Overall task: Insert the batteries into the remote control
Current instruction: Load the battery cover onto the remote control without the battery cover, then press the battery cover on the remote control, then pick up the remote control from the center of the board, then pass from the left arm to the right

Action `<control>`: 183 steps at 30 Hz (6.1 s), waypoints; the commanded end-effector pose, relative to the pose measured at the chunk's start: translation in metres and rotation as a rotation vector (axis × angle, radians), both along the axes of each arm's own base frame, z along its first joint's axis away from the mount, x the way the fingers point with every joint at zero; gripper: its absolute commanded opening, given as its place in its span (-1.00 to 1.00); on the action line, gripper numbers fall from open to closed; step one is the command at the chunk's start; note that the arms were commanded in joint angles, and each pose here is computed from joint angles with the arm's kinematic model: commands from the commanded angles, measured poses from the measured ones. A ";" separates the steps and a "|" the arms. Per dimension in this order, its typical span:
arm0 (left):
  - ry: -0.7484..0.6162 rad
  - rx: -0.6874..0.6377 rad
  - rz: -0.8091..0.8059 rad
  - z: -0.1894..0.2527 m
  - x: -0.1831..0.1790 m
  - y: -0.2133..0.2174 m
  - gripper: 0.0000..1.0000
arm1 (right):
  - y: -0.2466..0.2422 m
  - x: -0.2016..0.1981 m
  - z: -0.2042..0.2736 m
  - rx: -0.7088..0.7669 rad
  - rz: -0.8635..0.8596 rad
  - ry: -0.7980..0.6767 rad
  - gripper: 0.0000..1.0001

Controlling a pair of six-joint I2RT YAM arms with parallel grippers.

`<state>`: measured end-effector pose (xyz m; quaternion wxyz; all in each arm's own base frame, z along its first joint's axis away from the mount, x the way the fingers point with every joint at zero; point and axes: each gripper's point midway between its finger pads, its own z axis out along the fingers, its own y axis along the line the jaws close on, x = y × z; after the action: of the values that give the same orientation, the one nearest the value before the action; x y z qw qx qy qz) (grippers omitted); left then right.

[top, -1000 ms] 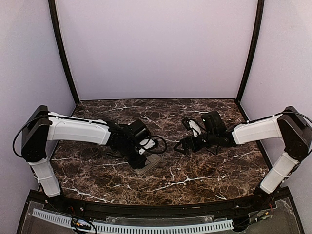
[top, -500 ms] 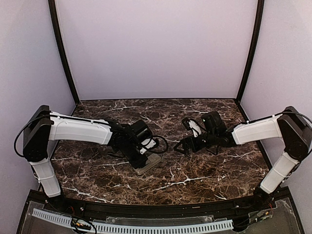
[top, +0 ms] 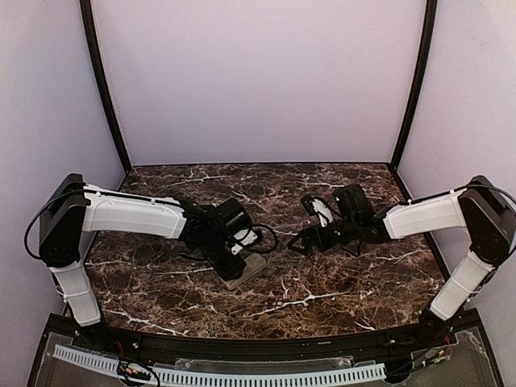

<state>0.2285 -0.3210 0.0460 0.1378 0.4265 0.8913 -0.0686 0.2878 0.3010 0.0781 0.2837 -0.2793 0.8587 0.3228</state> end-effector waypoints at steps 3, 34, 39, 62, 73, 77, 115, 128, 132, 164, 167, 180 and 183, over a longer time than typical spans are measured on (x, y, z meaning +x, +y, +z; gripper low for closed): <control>0.017 -0.087 -0.021 0.028 -0.007 -0.012 0.02 | 0.001 0.001 -0.004 0.021 0.000 0.017 0.97; 0.008 -0.157 0.054 0.024 -0.008 0.018 -0.56 | 0.005 -0.002 -0.006 0.041 0.014 0.047 0.97; 0.023 -0.155 0.044 0.017 -0.008 0.015 -0.58 | 0.005 -0.003 -0.007 0.040 0.014 0.050 0.97; 0.099 -0.112 0.035 -0.020 -0.019 0.018 -0.65 | 0.005 -0.001 -0.010 0.024 0.010 0.053 0.97; 0.085 -0.023 0.015 -0.038 -0.023 0.026 -0.65 | 0.005 -0.001 -0.010 0.026 0.011 0.054 0.97; 0.092 0.009 0.012 -0.049 -0.025 0.030 -0.64 | 0.004 -0.001 -0.008 0.024 0.009 0.048 0.97; 0.029 -0.055 -0.040 -0.025 -0.015 0.013 0.25 | -0.032 0.003 0.113 0.232 -0.140 -0.245 0.97; 0.064 -0.038 -0.020 -0.030 -0.015 0.002 -0.31 | -0.042 0.004 0.125 0.231 -0.172 -0.309 0.97; 0.036 -0.123 -0.021 -0.008 -0.009 -0.014 -0.39 | -0.032 -0.001 0.136 0.252 -0.098 -0.312 0.97; -0.291 -1.299 -0.432 0.319 -0.045 -0.056 -0.51 | 0.024 -0.102 0.320 0.844 0.670 -0.441 0.97; -0.282 -1.309 -0.429 0.317 -0.046 -0.056 -0.52 | 0.036 -0.106 0.323 0.841 0.695 -0.455 0.97; -0.261 -1.344 -0.426 0.317 -0.047 -0.060 -0.52 | 0.068 -0.091 0.327 0.840 0.652 -0.463 0.94; -0.269 -1.344 -0.414 0.316 -0.045 -0.061 -0.52 | 0.074 -0.091 0.330 0.848 0.651 -0.461 0.90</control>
<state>0.1878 -0.3834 0.3547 0.4522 0.4157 0.5487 -0.5672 0.1974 0.3674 0.3927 0.4174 -0.4552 0.4558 0.6409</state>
